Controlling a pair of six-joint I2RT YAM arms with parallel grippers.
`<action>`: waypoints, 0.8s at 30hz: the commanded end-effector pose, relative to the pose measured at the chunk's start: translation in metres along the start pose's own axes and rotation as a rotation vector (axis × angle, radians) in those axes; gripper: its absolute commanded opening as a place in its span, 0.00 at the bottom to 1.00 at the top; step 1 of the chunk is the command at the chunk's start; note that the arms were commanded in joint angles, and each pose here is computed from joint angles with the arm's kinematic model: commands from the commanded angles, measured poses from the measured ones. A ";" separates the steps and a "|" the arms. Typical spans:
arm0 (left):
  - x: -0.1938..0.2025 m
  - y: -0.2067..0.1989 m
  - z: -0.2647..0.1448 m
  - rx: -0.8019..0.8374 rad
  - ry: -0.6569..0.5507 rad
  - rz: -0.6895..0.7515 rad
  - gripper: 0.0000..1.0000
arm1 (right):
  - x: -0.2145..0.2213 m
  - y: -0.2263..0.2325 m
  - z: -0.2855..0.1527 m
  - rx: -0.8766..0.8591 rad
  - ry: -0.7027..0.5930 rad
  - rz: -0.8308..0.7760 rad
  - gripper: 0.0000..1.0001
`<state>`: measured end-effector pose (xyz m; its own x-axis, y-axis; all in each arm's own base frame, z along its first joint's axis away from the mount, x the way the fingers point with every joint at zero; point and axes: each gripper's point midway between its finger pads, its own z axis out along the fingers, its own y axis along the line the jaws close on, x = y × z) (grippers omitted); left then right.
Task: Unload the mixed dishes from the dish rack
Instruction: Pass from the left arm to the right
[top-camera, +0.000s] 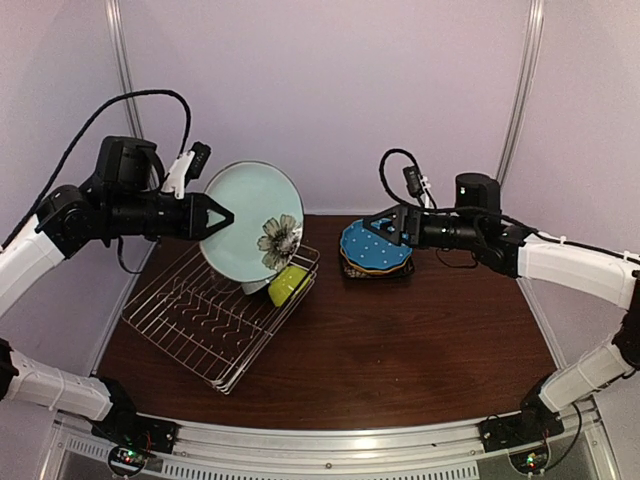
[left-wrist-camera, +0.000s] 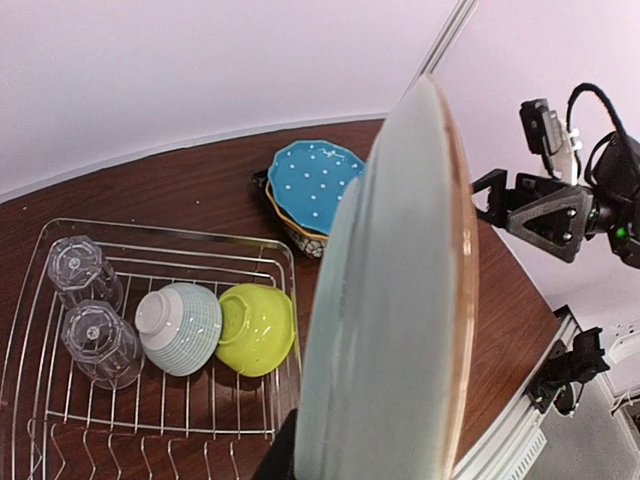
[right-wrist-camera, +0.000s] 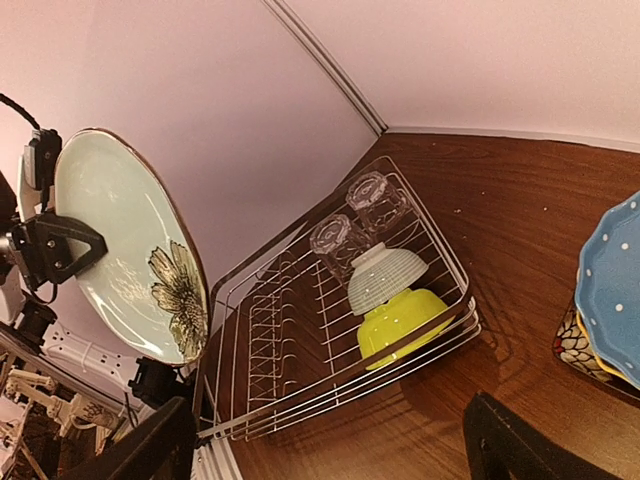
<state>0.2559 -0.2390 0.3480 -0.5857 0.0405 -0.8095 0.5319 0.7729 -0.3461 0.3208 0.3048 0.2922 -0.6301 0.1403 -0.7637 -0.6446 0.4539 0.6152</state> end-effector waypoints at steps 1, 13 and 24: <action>-0.060 -0.039 -0.014 0.194 -0.248 -0.005 0.00 | 0.003 0.023 0.016 -0.082 -0.010 0.007 0.92; -0.051 -0.052 0.003 0.299 -0.221 -0.033 0.00 | 0.013 0.072 0.039 -0.275 0.003 0.020 0.77; -0.046 -0.066 0.006 0.405 -0.223 -0.037 0.00 | 0.019 0.098 0.052 -0.359 0.033 0.025 0.54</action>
<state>0.2523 -0.2845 0.3420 -0.6145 -0.0248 -0.7885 0.6249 0.5947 -0.5057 0.2766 0.3906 0.3082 -0.6742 0.1065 -0.7308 -0.7096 0.1809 0.6810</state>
